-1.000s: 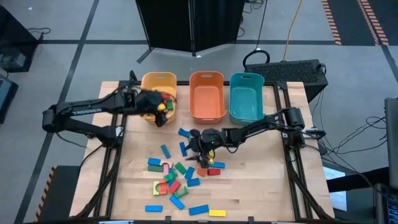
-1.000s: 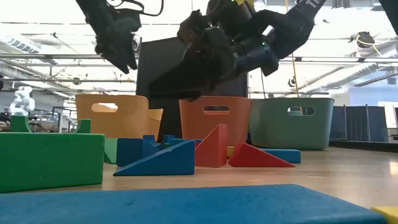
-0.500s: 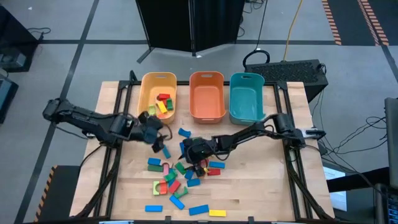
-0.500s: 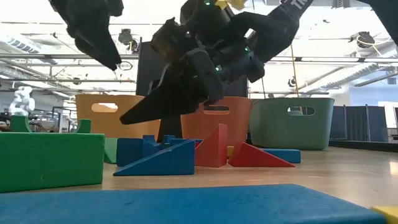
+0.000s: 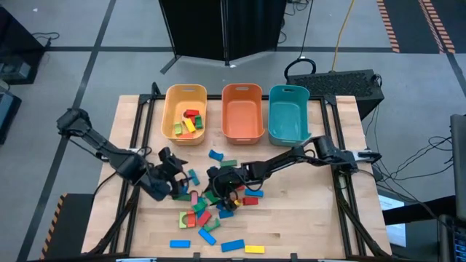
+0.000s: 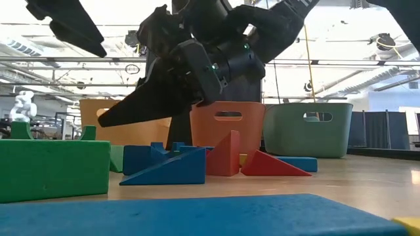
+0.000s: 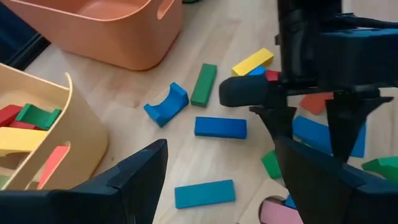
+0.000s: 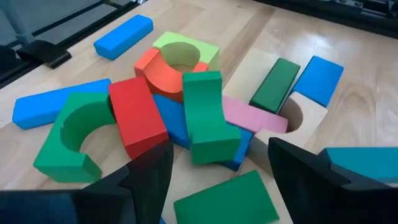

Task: Sort blocks by size
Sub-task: Put the green block into the yellow bin

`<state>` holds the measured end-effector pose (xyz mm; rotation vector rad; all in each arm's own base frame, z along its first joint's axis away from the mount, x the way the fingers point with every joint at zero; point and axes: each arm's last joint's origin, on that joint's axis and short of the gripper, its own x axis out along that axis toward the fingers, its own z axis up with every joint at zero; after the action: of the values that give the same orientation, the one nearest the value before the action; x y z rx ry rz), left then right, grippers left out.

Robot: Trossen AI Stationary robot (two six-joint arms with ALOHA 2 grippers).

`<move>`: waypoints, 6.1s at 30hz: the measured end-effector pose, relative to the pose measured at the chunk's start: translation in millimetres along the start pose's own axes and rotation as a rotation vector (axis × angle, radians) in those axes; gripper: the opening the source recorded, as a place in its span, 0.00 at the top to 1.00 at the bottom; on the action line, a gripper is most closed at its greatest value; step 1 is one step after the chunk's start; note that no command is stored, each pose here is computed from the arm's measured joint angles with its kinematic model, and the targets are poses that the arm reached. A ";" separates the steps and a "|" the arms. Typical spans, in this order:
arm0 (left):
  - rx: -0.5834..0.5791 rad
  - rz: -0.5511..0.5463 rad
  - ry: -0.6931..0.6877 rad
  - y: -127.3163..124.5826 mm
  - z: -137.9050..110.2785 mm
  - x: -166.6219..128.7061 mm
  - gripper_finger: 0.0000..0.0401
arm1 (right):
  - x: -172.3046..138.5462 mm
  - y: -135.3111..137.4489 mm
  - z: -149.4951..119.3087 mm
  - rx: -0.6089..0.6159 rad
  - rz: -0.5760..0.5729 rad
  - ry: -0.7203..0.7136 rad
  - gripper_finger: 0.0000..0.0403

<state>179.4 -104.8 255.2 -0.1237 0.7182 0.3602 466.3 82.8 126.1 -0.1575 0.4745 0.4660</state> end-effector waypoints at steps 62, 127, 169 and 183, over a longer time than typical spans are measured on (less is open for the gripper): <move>0.326 -0.070 0.248 -79.9 -68.6 74.8 0.27 | 19.2 3.8 -6.2 0.021 0.066 0.023 0.43; -0.396 -0.320 0.045 -6.1 44.3 55.7 0.27 | -105.7 39.5 29.2 -0.296 -0.667 0.010 0.68; -0.388 -0.607 -0.083 20.0 85.6 90.8 0.47 | -133.4 55.2 25.4 -0.399 -0.727 -0.149 0.68; -0.382 -0.636 -0.098 19.3 88.1 87.6 0.68 | -134.0 53.3 24.3 -0.381 -0.770 -0.129 0.54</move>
<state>287.9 -41.9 263.3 -0.6745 0.4729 -0.1120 345.7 83.2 208.9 -0.6461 0.1660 -0.1970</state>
